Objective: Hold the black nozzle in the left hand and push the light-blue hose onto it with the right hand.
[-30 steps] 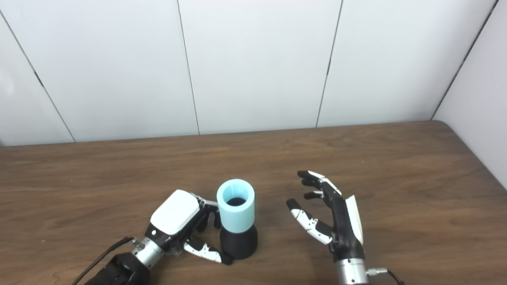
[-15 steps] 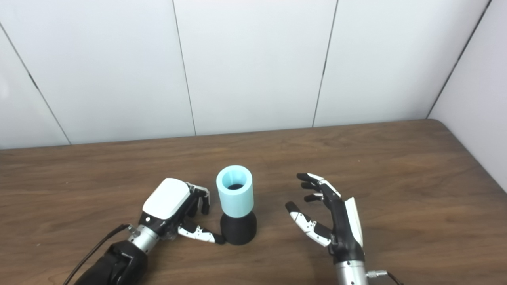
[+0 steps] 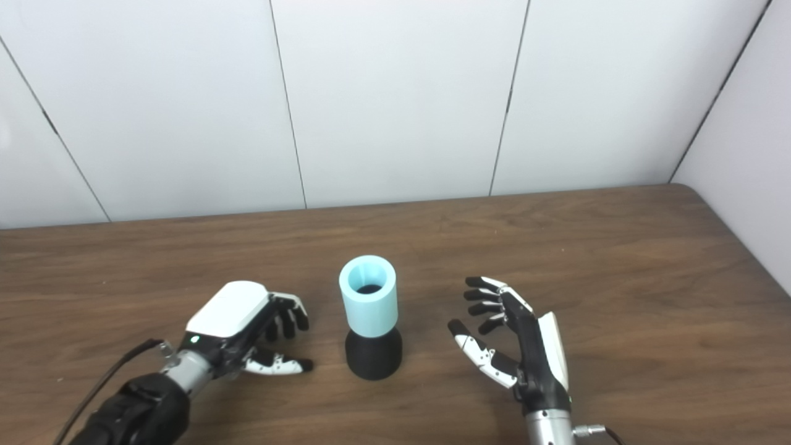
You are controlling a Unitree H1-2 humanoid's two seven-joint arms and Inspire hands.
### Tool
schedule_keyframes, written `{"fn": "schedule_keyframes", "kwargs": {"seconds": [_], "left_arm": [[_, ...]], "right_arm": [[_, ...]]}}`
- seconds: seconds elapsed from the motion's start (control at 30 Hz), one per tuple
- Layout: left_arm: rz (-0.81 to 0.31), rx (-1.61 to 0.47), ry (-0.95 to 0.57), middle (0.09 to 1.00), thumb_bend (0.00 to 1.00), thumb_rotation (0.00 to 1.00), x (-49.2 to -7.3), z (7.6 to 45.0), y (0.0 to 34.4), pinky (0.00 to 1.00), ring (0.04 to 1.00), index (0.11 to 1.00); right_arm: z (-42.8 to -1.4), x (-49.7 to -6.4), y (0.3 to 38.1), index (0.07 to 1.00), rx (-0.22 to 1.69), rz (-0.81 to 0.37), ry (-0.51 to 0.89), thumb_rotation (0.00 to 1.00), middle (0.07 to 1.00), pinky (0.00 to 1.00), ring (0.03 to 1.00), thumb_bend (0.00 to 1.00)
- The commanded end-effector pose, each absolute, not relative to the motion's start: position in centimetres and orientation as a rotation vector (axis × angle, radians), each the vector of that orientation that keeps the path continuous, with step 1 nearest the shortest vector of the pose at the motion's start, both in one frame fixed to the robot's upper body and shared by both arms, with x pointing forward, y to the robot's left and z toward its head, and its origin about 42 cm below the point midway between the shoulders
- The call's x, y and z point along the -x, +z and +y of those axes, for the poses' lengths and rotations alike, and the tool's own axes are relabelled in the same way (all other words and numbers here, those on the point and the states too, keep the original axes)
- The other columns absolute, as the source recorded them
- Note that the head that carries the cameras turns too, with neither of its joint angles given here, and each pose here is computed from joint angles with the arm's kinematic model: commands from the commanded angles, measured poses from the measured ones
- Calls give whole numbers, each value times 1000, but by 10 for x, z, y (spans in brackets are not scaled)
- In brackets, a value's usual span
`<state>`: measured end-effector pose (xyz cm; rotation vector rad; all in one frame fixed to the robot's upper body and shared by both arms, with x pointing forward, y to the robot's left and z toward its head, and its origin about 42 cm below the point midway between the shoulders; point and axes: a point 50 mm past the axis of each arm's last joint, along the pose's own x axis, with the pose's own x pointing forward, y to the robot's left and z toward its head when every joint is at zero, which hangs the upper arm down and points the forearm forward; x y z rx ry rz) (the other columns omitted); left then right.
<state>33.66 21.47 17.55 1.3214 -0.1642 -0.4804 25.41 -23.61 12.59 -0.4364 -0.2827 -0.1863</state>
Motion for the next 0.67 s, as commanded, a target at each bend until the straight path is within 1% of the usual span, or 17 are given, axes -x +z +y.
{"fn": "schedule_keyframes", "kwargs": {"seconds": [0.0,0.03,0.1,0.17,0.23,0.27,0.3,0.33,0.37,0.4,0.43,0.47,0.53,0.57,0.6,0.63], "left_arm": [[220,-1381,-421,506,507,0,-312,289,139,237,393,685],[209,-1364,-396,508,508,0,-308,292,142,266,398,675],[186,-1325,-358,507,509,0,-301,298,146,276,400,662],[182,-1263,-328,486,541,0,-294,303,151,249,343,652],[185,-1211,-307,484,546,0,-287,308,157,271,367,648],[179,-1186,-293,488,544,0,-284,310,160,358,456,646],[174,-1171,-285,491,542,0,-282,311,162,425,521,642],[148,-1155,-253,492,541,0,-279,311,163,441,533,636],[125,-1139,-221,491,538,0,-276,311,164,421,508,625],[110,-1128,-200,490,536,0,-274,311,164,398,481,614],[72,-1104,-156,490,535,0,-272,311,162,393,475,611],[45,-1080,-120,487,531,0,-272,311,159,342,429,588],[3,-1017,-58,487,528,0,-271,310,155,324,416,577],[-17,-963,-29,489,525,0,-270,308,153,348,445,581],[-31,-926,-9,490,521,0,-270,307,152,359,461,587],[-55,-865,13,491,519,0,-269,305,151,363,466,589]], "right_arm": [[-241,-262,142,711,438,-378,-211,336,653,418,588,263],[-242,-263,142,710,429,-373,-211,335,638,402,573,260],[-243,-264,141,712,411,-360,-212,333,631,392,566,260],[-245,-265,139,713,399,-345,-214,295,651,412,586,260],[-246,-266,138,716,392,-340,-215,272,659,431,597,256],[-247,-267,138,712,390,-339,-214,273,662,440,604,260],[-247,-267,137,711,388,-339,-214,280,670,457,617,262],[-248,-268,136,712,381,-338,-210,284,684,481,635,260],[-248,-269,136,714,375,-335,-207,284,705,518,661,257],[-248,-270,135,716,371,-332,-206,284,716,539,675,257],[-248,-270,134,717,364,-327,-207,284,719,544,679,256],[-248,-271,134,716,357,-323,-207,258,680,464,622,251],[-248,-271,133,716,345,-319,-204,234,671,448,611,250],[-248,-271,132,719,342,-319,-202,228,708,521,664,249],[-248,-271,132,718,340,-319,-200,215,728,559,689,247],[-248,-271,132,717,339,-316,-202,208,734,572,698,247]]}}
